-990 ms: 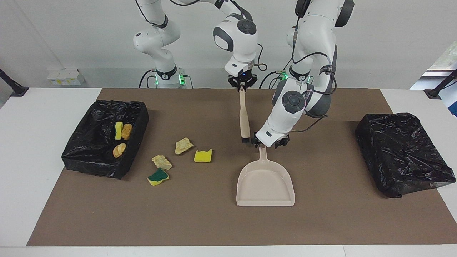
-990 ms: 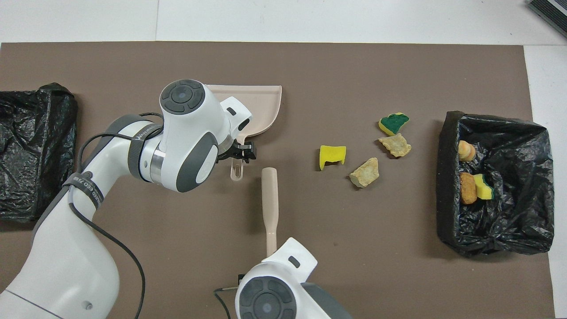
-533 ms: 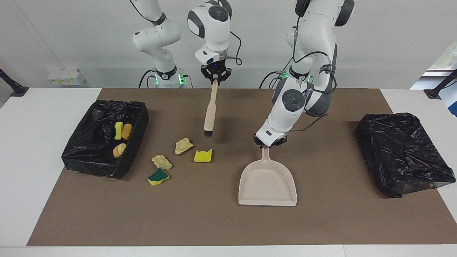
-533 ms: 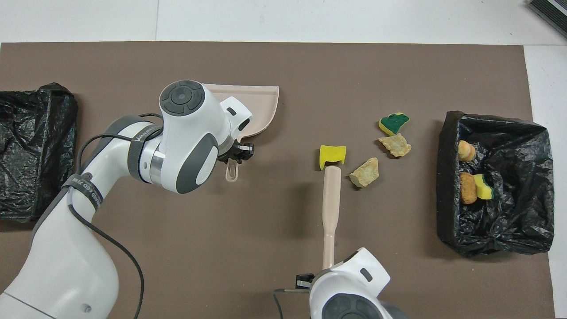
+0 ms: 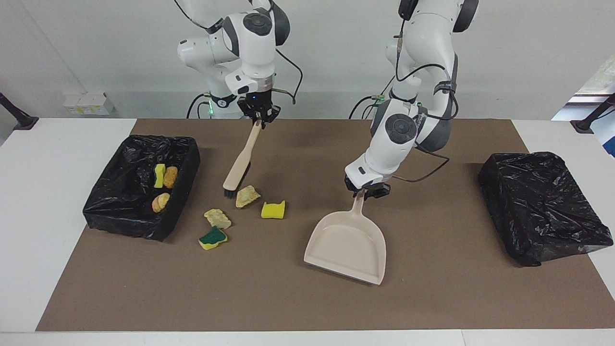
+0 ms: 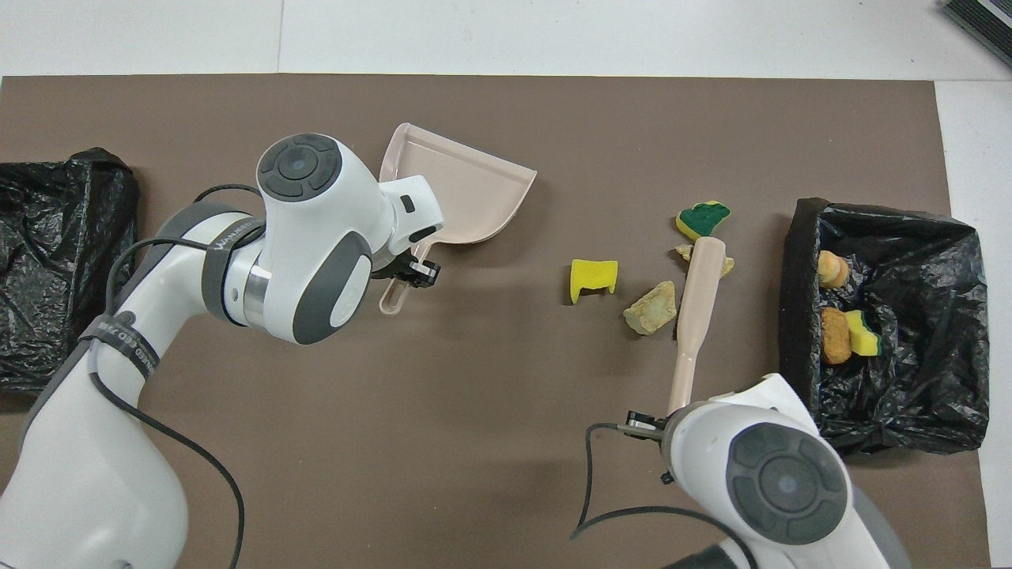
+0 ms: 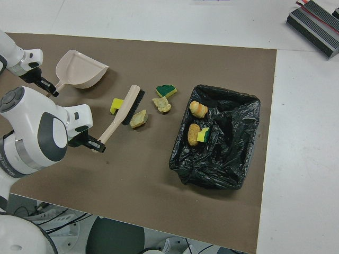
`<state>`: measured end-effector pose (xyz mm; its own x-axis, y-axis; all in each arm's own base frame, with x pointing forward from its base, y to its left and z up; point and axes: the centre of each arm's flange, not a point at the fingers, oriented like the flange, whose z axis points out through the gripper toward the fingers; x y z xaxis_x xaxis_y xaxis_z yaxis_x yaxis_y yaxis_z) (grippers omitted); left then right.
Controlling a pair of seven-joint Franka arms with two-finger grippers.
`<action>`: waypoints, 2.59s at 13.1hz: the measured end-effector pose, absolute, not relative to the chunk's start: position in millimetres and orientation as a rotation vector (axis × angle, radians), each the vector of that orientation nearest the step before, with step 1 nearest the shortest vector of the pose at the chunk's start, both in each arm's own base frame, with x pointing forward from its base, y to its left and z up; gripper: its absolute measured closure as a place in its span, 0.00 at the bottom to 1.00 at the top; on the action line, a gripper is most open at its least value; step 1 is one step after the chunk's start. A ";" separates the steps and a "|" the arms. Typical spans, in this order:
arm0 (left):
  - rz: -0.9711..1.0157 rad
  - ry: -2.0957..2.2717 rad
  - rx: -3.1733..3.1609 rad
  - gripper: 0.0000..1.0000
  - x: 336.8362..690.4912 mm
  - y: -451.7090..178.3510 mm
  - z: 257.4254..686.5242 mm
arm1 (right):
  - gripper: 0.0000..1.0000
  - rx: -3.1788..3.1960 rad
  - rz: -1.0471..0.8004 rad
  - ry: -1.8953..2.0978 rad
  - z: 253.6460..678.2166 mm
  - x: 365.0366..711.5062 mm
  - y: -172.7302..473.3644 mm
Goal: Sweep and dump trash in bin
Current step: 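Grasp the dustpan with the left gripper while the right gripper grasps the brush, then move the dustpan toward the sponges while the right gripper lifts the brush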
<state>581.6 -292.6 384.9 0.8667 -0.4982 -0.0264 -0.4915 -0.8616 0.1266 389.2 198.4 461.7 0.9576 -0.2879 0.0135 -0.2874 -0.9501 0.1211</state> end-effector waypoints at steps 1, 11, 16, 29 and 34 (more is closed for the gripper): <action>-0.069 -0.962 2.865 0.68 586.3 -281.8 388.0 | 0.71 2.978 -0.012 -0.452 460.1 395.7 184.6; -0.249 -1.933 2.458 0.68 587.3 -239.3 386.6 | 0.71 2.999 -0.028 0.086 409.5 470.1 86.6; -0.381 -2.156 2.436 0.68 545.0 -308.3 390.4 | 0.71 2.854 -0.020 0.167 397.6 522.2 46.7; -0.451 -2.129 2.584 0.68 497.7 -364.0 395.0 | 0.71 3.029 -0.219 0.233 346.3 493.0 198.4; -0.449 -2.111 2.597 0.68 491.5 -371.0 391.4 | 0.71 3.090 -0.221 0.218 383.4 453.0 307.4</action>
<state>491.5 -371.0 391.4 0.1941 -0.9174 -0.3473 -0.9794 -0.2015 -0.0152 453.0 307.4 383.4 0.9801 0.1369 -0.1437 0.1419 -0.9895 0.0255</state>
